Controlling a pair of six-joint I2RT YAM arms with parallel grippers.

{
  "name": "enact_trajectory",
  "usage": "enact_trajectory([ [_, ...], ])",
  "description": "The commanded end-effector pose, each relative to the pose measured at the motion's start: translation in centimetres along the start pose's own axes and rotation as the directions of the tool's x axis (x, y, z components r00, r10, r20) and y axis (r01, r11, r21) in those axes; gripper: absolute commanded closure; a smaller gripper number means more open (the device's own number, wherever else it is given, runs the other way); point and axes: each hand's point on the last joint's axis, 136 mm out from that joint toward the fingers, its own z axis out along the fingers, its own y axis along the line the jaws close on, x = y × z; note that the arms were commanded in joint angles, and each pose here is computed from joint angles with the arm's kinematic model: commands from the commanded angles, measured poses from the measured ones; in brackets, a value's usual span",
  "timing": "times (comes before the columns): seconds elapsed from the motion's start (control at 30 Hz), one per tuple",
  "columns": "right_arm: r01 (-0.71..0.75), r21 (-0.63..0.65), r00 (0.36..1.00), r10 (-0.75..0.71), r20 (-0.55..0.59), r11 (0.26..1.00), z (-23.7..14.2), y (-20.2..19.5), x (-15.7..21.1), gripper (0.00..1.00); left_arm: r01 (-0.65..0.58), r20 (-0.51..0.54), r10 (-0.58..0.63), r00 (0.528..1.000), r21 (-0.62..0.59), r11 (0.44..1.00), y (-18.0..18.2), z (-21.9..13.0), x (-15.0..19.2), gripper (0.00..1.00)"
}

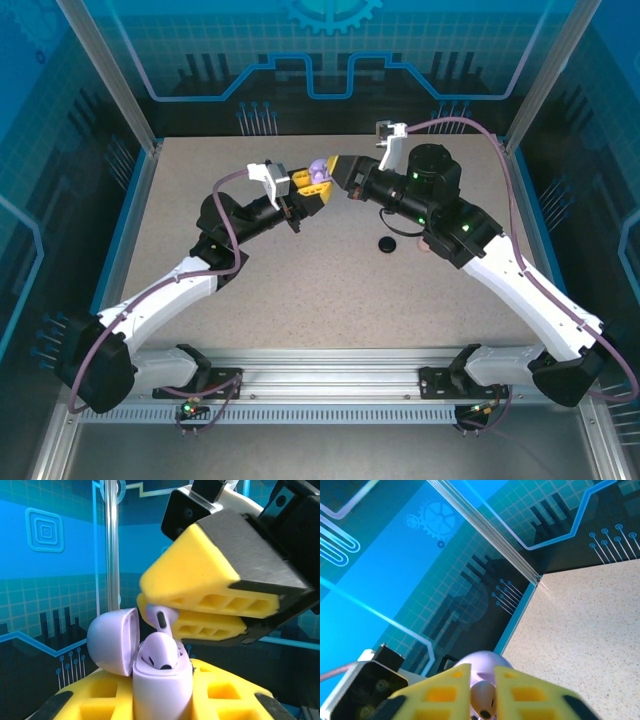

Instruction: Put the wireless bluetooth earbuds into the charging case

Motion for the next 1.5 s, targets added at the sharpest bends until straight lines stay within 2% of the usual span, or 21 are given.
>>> enact_trajectory([
  [0.0, 0.01, 0.009, 1.0, -0.01, -0.016, 1.0, -0.4, 0.0, 0.7, 0.73, -0.055, 0.081, 0.054, 0.995, 0.006, 0.998, -0.6, 0.2, -3.2, 1.0],
  [0.2, 0.022, 0.009, 1.0, -0.022, 0.021, 1.0, -1.2, 0.5, -0.5, 0.47, -0.044, 0.073, 0.043, 0.996, 0.008, 0.999, -0.5, 0.2, -2.9, 1.0],
  [0.33, 0.035, 0.021, 0.997, -0.036, 0.062, 0.999, -2.7, 0.8, -1.6, 0.36, -0.035, 0.061, 0.035, 0.998, 0.004, 0.999, -0.4, 0.2, -2.3, 1.0],
  [0.53, 0.041, 0.105, 0.995, -0.05, 0.087, 0.994, -4.8, -1.0, -2.9, 0.31, -0.025, 0.023, 0.025, 0.999, -0.005, 1.0, -0.2, -0.1, -0.7, 1.0],
  [0.73, 0.032, 0.259, 0.999, -0.037, 0.013, 0.965, -5.0, -5.4, -3.7, 0.31, -0.011, -0.039, 0.011, 0.999, 0.002, 1.0, -0.3, -0.4, 1.5, 1.0],
  [0.87, 0.061, 0.355, 0.997, -0.038, -0.073, 0.933, -3.8, -8.2, -4.0, 0.31, 0.007, -0.081, -0.006, 0.997, 0.011, 1.0, -0.4, -0.6, 3.1, 1.0],
  [1.1, 0.159, 0.41, 0.971, -0.066, -0.231, 0.898, 0.7, -11.2, -4.0, 0.33, 0.054, -0.147, -0.047, 0.988, 0.047, 0.997, -0.7, -0.5, 5.4, 1.0],
  [1.2, 0.162, 0.397, 0.957, -0.045, -0.287, 0.903, 2.8, -11.9, -3.4, 0.41, 0.074, -0.159, -0.064, 0.985, 0.058, 0.996, -0.8, -0.3, 5.9, 1.0],
  [1.33, 0.17, 0.355, 0.934, -0.036, -0.356, 0.919, 5.2, -11.9, -2.2, 0.6, 0.084, -0.168, -0.072, 0.983, 0.064, 0.994, -0.8, 0.1, 6.2, 1.0],
  [1.47, 0.198, 0.331, 0.908, -0.046, -0.416, 0.923, 6.5, -11.5, -0.8, 0.74, 0.089, -0.174, -0.077, 0.982, 0.065, 0.994, -0.6, 0.5, 6.5, 1.0],
])
